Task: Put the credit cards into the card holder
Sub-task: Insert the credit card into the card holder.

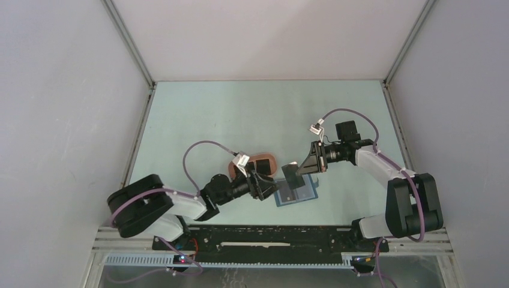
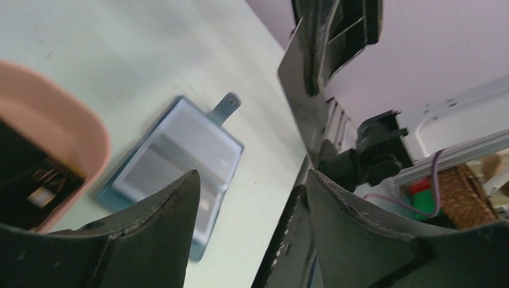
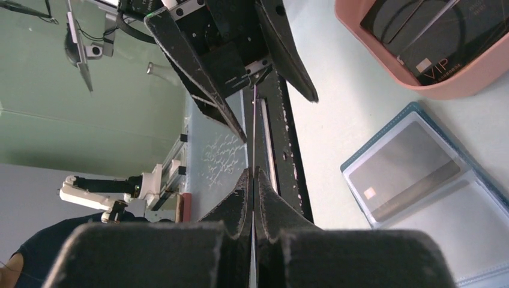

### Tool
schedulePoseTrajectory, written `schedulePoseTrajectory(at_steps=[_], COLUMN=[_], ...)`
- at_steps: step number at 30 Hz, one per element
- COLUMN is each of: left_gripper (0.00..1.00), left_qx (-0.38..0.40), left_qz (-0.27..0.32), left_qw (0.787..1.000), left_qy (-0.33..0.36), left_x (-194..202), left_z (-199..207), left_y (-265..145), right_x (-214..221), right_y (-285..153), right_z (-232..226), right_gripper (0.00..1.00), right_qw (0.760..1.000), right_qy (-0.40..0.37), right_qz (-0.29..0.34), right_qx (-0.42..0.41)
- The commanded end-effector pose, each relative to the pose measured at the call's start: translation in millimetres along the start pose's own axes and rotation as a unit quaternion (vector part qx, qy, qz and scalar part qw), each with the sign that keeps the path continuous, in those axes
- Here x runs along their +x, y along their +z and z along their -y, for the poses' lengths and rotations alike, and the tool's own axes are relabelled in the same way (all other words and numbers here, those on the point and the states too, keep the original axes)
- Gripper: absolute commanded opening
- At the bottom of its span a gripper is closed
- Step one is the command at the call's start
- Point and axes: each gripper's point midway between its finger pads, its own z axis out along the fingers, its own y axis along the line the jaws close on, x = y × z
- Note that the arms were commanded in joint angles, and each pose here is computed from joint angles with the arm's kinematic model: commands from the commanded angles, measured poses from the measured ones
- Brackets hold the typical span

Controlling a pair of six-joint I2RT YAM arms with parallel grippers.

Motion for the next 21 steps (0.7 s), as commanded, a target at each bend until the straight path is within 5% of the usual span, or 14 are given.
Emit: schedulePoseTrajectory(at_steps=[1,10,14,18,21], left_gripper=[0.71,0.68,0.50,0.07,0.00], left_qx=[0.095,0.125,0.133,0.144,0.144], left_qz=[0.056,0.037,0.022,0.012,0.005], left_qw=[0.994,0.991,0.989,0.988,0.988], left_qy=[-0.022,-0.042,-0.052,-0.053,-0.052], left_x=[-35,-27,-21,-19,-15], left_z=[50,66,68,72,71], left_y=[29,48,54,56,52], right_x=[-12,-16,-16,-16,-15], right_y=[0,-2,-2,-2,-3], right_z=[-12,-13,-15,-17,-19], right_gripper=[0.00,0.00,0.00,0.00,0.01], right_qw=[0.999,0.999,0.999,0.999,0.999], right_qy=[-0.017,-0.013,-0.016,-0.022,-0.037], right_qz=[0.007,0.012,0.012,0.012,0.010], right_qx=[-0.025,-0.031,-0.035,-0.036,-0.036])
